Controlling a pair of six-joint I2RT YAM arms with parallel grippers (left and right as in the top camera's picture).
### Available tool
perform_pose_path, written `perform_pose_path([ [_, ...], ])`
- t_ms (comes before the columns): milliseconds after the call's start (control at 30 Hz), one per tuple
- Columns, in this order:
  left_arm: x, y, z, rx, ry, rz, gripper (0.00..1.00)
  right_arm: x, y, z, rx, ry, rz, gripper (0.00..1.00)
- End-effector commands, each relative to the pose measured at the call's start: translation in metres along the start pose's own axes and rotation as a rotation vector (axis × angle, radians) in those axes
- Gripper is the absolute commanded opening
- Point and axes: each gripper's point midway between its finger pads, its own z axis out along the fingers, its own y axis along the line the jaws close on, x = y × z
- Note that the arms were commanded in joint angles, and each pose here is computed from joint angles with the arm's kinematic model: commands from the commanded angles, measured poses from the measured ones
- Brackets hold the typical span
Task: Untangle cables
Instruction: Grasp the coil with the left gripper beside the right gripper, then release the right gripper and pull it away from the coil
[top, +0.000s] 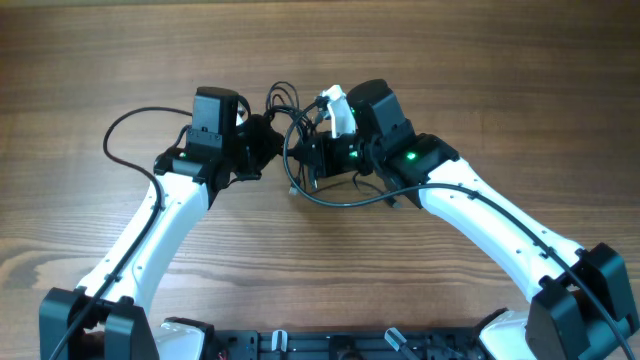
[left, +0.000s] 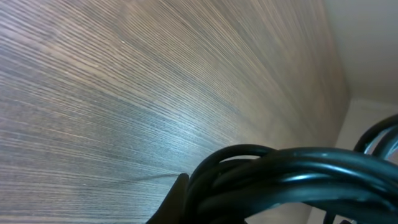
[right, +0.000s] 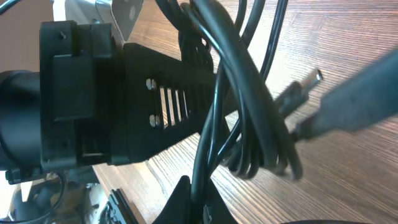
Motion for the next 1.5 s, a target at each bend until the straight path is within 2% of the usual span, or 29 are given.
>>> perform_pose_path([
  [0, 0.008, -0.015, -0.006, 0.058, 0.028, 0.099, 0.04, -0.005, 0.004, -0.004, -0.009, -0.020, -0.003, 0.04],
  [233, 0.032, -0.029, -0.002, 0.100, 0.079, 0.353, 0.04, -0.019, -0.005, -0.005, 0.045, -0.089, 0.019, 0.04],
  [567, 0.035, -0.032, -0.001, 0.109, 0.082, 0.392, 0.04, -0.033, -0.030, -0.009, 0.182, -0.183, 0.121, 0.04],
  [733, 0.065, -0.059, -0.011, 0.312, 0.208, 0.576, 0.04, -0.031, -0.037, -0.002, 0.192, -0.176, 0.154, 0.04],
  [900, 0.078, -0.049, -0.014, 0.314, 0.270, 0.631, 0.04, -0.042, -0.061, -0.008, 0.295, -0.241, 0.169, 0.04],
  [1000, 0.092, -0.056, -0.021, 0.401, 0.327, 0.689, 0.04, -0.048, -0.074, -0.015, 0.342, -0.272, 0.183, 0.04],
  [1233, 0.096, -0.064, -0.028, 0.471, 0.353, 0.696, 0.04, -0.047, -0.091, -0.022, 0.428, -0.290, 0.197, 0.05],
  [1367, 0.099, -0.076, -0.046, 0.619, 0.393, 0.719, 0.04, -0.047, -0.101, -0.027, 0.479, -0.302, 0.203, 0.07],
  [1467, 0.095, -0.077, -0.055, 0.671, 0.406, 0.703, 0.04, -0.051, -0.109, -0.033, 0.505, -0.324, 0.215, 0.08],
])
